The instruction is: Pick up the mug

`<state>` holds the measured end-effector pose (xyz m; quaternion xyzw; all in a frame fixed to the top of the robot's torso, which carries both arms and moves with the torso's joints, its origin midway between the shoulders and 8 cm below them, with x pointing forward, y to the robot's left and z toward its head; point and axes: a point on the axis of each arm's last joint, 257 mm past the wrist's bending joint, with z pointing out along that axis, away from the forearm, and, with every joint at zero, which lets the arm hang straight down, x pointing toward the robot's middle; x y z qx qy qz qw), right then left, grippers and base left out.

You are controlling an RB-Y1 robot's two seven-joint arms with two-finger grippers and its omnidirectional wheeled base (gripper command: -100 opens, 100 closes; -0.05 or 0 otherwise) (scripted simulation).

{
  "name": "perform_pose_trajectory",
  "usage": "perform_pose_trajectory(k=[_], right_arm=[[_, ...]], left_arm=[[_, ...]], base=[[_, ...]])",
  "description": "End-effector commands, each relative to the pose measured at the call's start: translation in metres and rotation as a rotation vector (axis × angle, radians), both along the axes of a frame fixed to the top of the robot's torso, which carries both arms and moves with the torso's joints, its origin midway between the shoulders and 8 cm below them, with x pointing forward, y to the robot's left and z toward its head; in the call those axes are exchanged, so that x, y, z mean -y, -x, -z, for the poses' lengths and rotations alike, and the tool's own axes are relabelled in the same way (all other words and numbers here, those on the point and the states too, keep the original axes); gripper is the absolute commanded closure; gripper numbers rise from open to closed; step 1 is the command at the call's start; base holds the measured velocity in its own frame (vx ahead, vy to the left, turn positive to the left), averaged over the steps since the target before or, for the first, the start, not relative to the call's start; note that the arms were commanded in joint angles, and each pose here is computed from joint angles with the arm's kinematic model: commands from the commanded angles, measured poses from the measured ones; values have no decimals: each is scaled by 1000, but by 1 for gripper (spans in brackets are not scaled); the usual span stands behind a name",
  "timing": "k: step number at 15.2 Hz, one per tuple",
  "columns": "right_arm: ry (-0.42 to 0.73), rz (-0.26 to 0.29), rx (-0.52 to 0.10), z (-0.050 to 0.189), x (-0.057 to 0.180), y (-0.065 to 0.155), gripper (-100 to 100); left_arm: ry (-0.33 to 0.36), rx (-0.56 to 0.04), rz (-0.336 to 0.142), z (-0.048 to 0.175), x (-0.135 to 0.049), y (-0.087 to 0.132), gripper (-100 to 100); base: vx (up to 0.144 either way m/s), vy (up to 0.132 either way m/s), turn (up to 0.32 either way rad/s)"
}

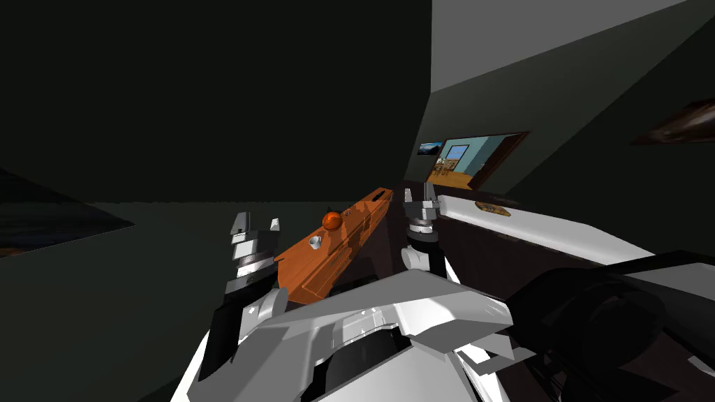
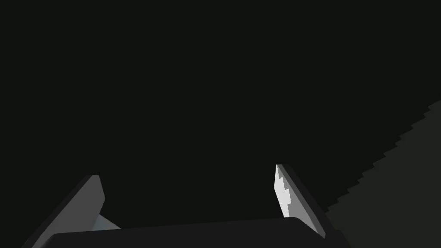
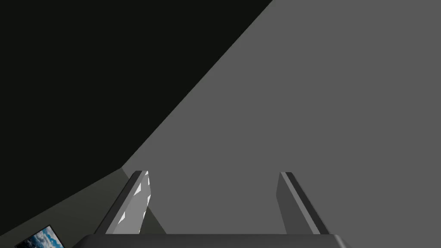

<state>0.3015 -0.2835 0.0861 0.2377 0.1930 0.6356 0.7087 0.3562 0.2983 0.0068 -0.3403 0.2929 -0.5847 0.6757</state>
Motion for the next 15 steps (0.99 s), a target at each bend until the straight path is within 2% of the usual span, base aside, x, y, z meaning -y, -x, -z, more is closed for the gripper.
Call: perform_pose_trajectory(k=[1, 2, 5, 6, 8, 9, 10, 11, 12, 13, 14, 15], right_arm=[[0, 0, 0, 0, 0, 0, 0], [0, 0, 0, 0, 0, 0, 0], [0, 0, 0, 0, 0, 0, 0], [0, 0, 0, 0, 0, 0, 0], [0, 0, 0, 0, 0, 0, 0], [0, 0, 0, 0, 0, 0, 0], [0, 0, 0, 0, 0, 0, 0], [0, 0, 0, 0, 0, 0, 0], [0, 0, 0, 0, 0, 0, 0], [0, 0, 0, 0, 0, 0, 0], [0, 0, 0, 0, 0, 0, 0], [0, 0, 0, 0, 0, 0, 0]], left_arm=[[-29, -44, 10, 11, -1, -8, -100], [-29, -44, 10, 11, -1, -8, -100], [-57, -143, 8, 39, -11, -23, -100], [-57, -143, 8, 39, -11, -23, -100], [-70, -228, -3, 64, -23, -35, -100], [-69, -234, -3, 66, -23, -35, -100], [-73, -284, -12, 81, -31, -41, -100], [-73, -285, -12, 81, -31, -42, -100], [-75, -339, -23, 98, -40, -47, -100], [-75, -340, -23, 98, -40, -47, -100], [-76, -399, -36, 116, -50, -52, -100], [-76, -399, -36, 116, -50, -52, -100]], base=[[3, 0, -68], [5, 3, -82], [10, 5, -119], [12, 9, -93], [13, 7, -129], [14, 8, -129], [13, 9, -139], [12, 10, -95], [12, 6, -120], [12, 7, -110], [11, 9, -148], [10, 10, -121]])
